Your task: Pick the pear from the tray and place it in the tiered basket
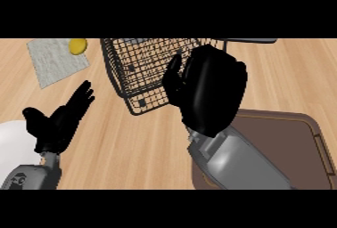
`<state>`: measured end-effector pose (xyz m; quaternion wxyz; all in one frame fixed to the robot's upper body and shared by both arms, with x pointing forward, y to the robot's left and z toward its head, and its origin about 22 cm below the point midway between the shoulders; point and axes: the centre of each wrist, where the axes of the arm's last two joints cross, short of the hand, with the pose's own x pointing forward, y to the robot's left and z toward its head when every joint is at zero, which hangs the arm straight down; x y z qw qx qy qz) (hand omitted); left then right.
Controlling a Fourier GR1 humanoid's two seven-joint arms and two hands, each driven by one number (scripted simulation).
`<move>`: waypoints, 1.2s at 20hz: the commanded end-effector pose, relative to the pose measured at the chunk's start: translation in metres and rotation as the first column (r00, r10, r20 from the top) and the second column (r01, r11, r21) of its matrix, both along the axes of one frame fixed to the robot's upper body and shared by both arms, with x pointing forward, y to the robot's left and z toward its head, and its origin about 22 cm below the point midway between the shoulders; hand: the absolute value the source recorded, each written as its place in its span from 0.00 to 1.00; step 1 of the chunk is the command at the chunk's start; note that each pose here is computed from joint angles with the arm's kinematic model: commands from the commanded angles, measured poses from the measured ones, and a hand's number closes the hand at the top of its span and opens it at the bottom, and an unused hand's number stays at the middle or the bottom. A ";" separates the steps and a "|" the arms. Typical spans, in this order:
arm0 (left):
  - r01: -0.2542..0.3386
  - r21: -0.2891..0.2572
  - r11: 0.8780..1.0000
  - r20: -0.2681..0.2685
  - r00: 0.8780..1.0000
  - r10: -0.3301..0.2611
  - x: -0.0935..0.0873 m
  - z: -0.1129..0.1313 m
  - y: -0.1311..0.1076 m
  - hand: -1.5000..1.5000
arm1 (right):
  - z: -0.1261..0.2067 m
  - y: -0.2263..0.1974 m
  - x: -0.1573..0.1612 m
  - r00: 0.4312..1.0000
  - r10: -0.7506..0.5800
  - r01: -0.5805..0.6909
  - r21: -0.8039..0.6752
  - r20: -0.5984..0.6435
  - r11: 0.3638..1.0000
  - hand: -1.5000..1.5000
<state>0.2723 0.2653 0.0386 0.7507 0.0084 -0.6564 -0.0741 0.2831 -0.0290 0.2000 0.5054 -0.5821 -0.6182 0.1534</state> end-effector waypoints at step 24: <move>0.029 -0.010 1.000 0.012 1.000 -0.029 0.006 0.006 0.001 0.50 | 0.009 0.027 0.104 0.963 -0.268 0.265 0.172 -0.010 0.949 1.00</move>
